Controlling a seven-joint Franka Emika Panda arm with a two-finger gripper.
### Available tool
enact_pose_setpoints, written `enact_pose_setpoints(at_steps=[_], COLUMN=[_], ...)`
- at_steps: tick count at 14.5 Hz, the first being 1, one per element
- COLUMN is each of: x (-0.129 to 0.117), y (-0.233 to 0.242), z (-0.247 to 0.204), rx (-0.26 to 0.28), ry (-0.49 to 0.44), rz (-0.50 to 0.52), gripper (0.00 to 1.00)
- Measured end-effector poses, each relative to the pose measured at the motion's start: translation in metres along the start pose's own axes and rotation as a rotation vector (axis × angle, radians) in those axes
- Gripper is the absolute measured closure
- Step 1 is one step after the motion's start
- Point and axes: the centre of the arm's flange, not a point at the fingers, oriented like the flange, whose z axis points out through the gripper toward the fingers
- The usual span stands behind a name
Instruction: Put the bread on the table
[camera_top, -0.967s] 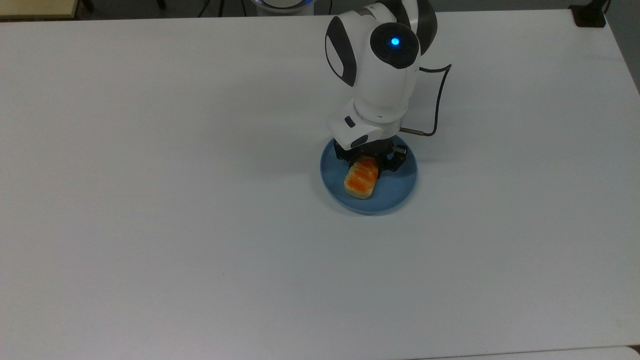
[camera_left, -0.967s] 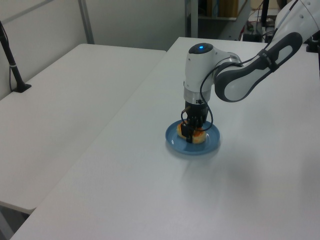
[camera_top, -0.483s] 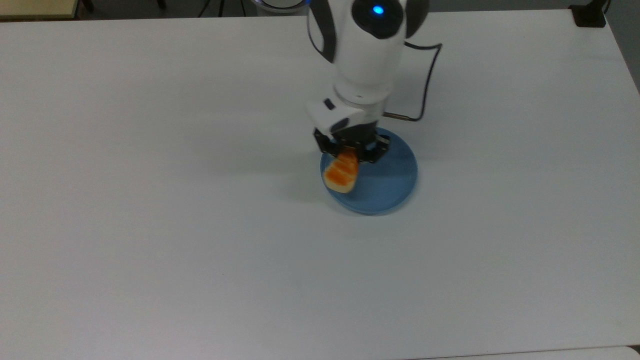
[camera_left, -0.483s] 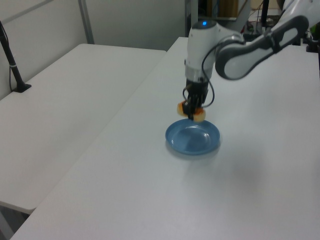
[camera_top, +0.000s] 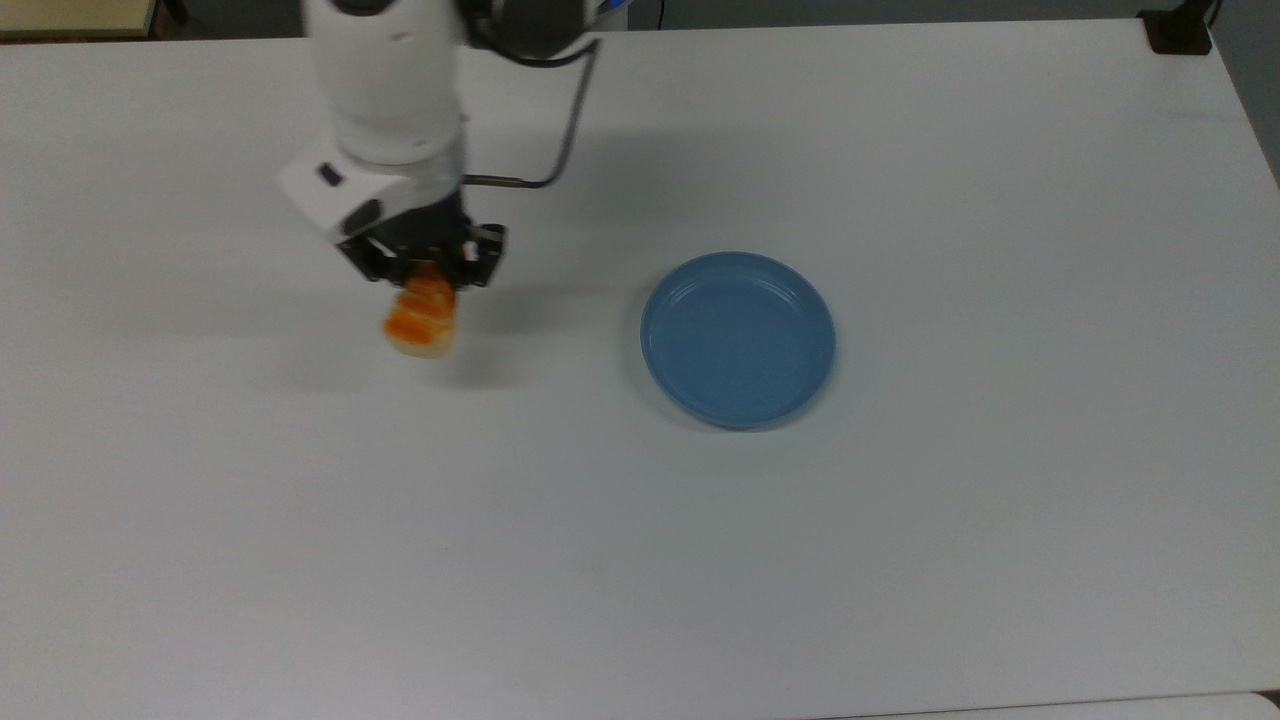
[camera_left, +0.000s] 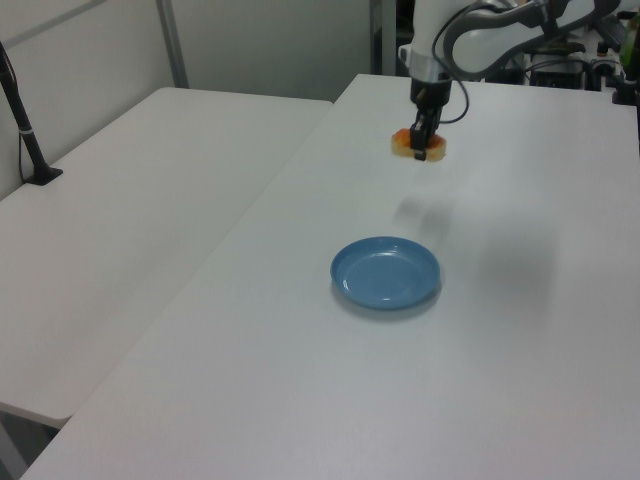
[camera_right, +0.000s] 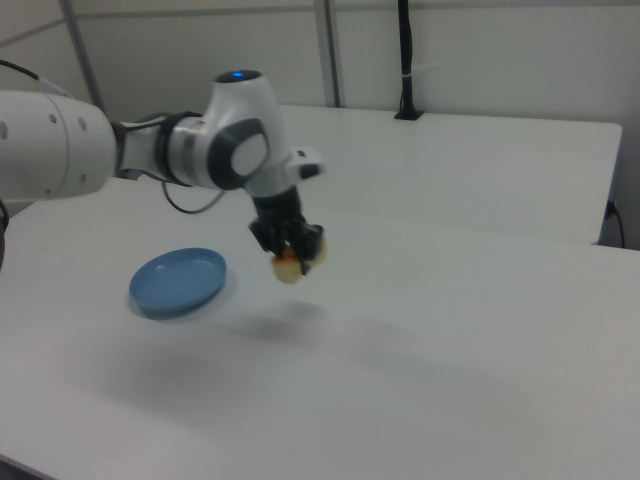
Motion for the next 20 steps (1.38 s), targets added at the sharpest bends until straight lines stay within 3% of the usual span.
enact_pose_setpoints(at_steps=[4, 7, 11, 17, 18, 20], x=[-0.014, -0.017, -0.014, -0.013, -0.012, -0.013], y=[0.052, 0.054, 0.055, 0.06, 0.062, 0.065], z=[0.029, 0.07, 0.102, 0.104, 0.101, 0.088], rx=[0.007, 0.028, 0.027, -0.004, -0.006, -0.01], ry=[-0.068, -0.124, -0.127, -0.125, -0.12, -0.129], rz=[-0.063, -0.072, -0.08, -0.099, -0.096, -0.075], gripper=[0.63, 0.64, 0.61, 0.06, 0.0, 0.0])
